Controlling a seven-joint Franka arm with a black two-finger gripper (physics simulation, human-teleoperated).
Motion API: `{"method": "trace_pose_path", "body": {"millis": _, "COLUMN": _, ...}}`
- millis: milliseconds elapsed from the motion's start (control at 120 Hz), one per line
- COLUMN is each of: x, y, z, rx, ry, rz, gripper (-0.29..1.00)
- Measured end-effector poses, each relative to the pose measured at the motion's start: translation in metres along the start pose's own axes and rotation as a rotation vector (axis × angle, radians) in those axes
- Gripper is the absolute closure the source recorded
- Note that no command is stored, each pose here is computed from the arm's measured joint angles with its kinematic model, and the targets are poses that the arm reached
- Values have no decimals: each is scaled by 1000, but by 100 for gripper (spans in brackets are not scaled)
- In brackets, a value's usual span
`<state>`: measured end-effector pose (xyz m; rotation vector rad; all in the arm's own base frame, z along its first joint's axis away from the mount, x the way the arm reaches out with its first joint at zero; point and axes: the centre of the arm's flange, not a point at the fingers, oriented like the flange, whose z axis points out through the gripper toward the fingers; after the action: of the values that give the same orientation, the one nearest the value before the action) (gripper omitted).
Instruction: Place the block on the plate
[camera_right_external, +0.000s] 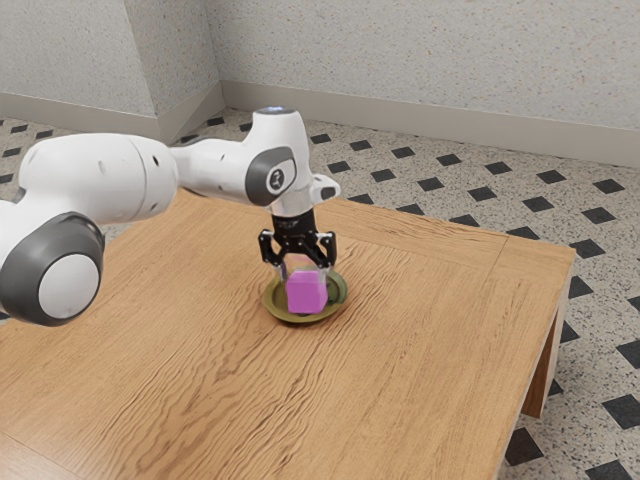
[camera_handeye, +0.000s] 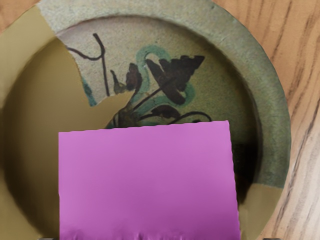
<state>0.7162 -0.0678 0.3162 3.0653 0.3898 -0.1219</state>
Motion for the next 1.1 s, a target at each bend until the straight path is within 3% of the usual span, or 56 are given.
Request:
{"method": "trace_pose_path", "body": {"millis": 275, "x": 1, "y": -1, "z": -26, "rx": 32, "ry": 34, "rz": 26, "gripper": 4}}
{"method": "trace_pose_path", "body": {"millis": 733, "x": -59, "y": 5, "z": -188, "rx": 71, "ry": 116, "rz": 130, "gripper": 1}}
{"method": "trace_pose_path", "body": {"millis": 925, "x": -111, "y": -45, "z": -290, "rx": 103, "ry": 177, "rz": 156, "gripper": 0}}
{"method": "trace_pose_path", "body": {"millis": 1100, "x": -115, "y": -147, "z": -315, "rx": 119, "ry": 157, "rz": 81, "gripper": 0}}
